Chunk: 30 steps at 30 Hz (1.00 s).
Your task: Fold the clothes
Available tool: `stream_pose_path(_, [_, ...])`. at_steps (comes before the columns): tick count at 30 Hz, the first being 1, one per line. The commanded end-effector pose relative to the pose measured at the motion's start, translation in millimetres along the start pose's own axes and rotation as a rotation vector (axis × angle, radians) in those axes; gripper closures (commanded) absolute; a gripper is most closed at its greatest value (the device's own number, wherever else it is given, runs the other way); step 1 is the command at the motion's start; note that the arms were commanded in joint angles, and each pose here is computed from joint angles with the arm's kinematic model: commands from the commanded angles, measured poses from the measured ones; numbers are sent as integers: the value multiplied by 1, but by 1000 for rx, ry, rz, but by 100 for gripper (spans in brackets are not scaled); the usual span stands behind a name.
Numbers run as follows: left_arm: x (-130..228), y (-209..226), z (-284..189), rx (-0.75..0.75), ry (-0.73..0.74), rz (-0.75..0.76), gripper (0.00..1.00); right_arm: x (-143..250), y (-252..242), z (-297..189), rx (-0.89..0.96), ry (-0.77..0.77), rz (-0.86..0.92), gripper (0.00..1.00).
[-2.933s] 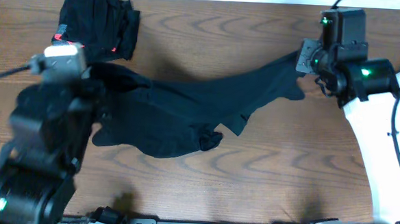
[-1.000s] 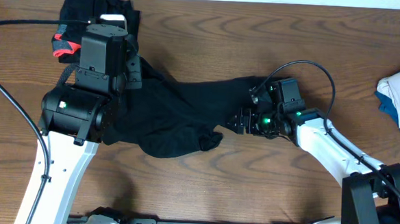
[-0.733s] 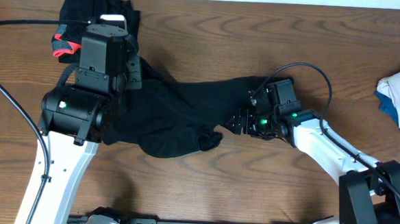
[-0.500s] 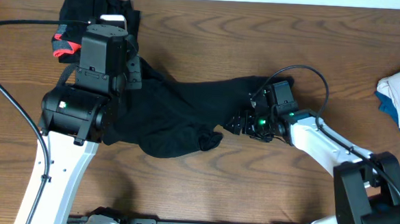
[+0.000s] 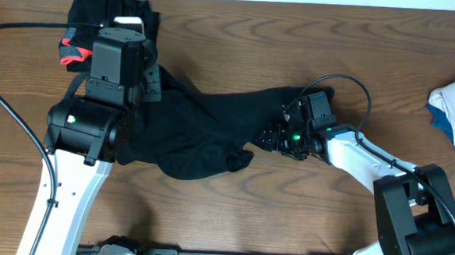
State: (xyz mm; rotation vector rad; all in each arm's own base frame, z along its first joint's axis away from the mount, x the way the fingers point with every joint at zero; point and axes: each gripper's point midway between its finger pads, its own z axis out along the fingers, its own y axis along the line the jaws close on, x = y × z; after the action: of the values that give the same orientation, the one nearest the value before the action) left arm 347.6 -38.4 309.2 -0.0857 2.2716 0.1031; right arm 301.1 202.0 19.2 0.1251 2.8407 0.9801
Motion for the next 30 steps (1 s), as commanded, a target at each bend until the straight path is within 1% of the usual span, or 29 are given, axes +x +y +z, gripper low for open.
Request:
stream_pose_path(1, [-4,0,-4,-1,-14,-3,94,5,1,5,-7,18,7,23])
stream_pose_path(5, [-3,1,-4,-1,-11,-2,94,1,4,5,-16,4,-1,26])
stream_pose_path(14, [-3,1,-4,-1,-10,-2,94,4,11,5,-50,20,-3,25])
stream_pose_path(25, [-2,1,-4,-2,-7,-2,94,15,24,18,-12,15,-46,23])
stream_pose_path(27, [-1,1,-4,-2,-4,0,94,15,23,19,-1,11,-50,27])
stream_pose_path(28, [-1,1,-4,-3,-2,1,94,14,22,19,4,8,-49,31])
stream_pose_path(30, [1,1,-4,-4,4,2,94,13,21,19,11,3,-50,55])
